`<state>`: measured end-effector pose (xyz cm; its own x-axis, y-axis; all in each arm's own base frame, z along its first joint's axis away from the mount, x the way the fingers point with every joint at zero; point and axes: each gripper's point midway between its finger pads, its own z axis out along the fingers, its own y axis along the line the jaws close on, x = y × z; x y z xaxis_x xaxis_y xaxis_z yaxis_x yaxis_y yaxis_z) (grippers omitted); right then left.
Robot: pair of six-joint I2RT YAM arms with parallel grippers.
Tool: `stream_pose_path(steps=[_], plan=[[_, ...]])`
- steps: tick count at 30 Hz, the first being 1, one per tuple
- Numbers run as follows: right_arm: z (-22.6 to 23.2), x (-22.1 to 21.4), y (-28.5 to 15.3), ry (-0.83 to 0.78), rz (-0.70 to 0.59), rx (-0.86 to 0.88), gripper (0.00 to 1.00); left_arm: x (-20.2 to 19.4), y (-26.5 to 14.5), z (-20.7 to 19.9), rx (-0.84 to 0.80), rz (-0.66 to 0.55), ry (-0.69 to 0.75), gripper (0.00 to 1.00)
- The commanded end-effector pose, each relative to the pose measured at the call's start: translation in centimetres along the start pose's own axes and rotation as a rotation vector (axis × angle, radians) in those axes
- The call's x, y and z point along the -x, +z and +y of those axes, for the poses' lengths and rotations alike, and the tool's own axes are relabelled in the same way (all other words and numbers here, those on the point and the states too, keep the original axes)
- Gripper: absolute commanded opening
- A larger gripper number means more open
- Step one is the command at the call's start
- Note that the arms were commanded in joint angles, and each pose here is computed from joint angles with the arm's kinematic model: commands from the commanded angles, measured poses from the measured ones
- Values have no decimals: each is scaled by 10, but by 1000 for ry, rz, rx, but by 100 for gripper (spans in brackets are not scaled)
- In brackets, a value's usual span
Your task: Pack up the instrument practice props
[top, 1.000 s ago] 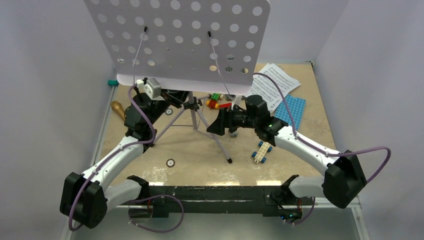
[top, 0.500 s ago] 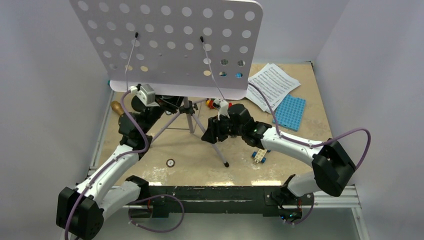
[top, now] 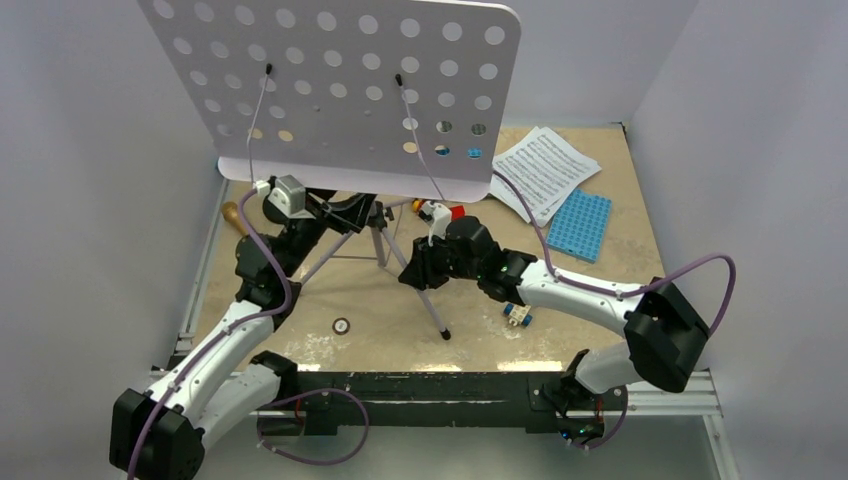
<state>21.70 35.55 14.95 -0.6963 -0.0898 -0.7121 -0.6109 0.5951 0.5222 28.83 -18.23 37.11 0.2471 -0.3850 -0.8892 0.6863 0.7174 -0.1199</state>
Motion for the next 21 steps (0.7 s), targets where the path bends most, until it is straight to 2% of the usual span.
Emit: stream_pose_path(steps=[1, 2, 5, 9, 14, 21], plan=[[-13, 28, -6, 100, -130, -104, 0, -3, -7, 4, 37, 6, -22, 75], [-15, 28, -6, 110, -137, -115, 0, -4, -8, 4, 41, 6, -24, 83], [-21, 28, -8, 158, -162, -151, 0, -6, -7, 4, 69, 10, 7, 86], [-30, 27, -10, 213, -196, -205, 0, -7, -2, -3, 123, 4, 95, 87], [-34, 26, -11, 272, -215, -246, 0, -6, 1, -1, 211, -36, 129, 85], [-28, 22, -5, 333, -191, -246, 0, -7, 15, 3, 324, -65, 257, 83]])
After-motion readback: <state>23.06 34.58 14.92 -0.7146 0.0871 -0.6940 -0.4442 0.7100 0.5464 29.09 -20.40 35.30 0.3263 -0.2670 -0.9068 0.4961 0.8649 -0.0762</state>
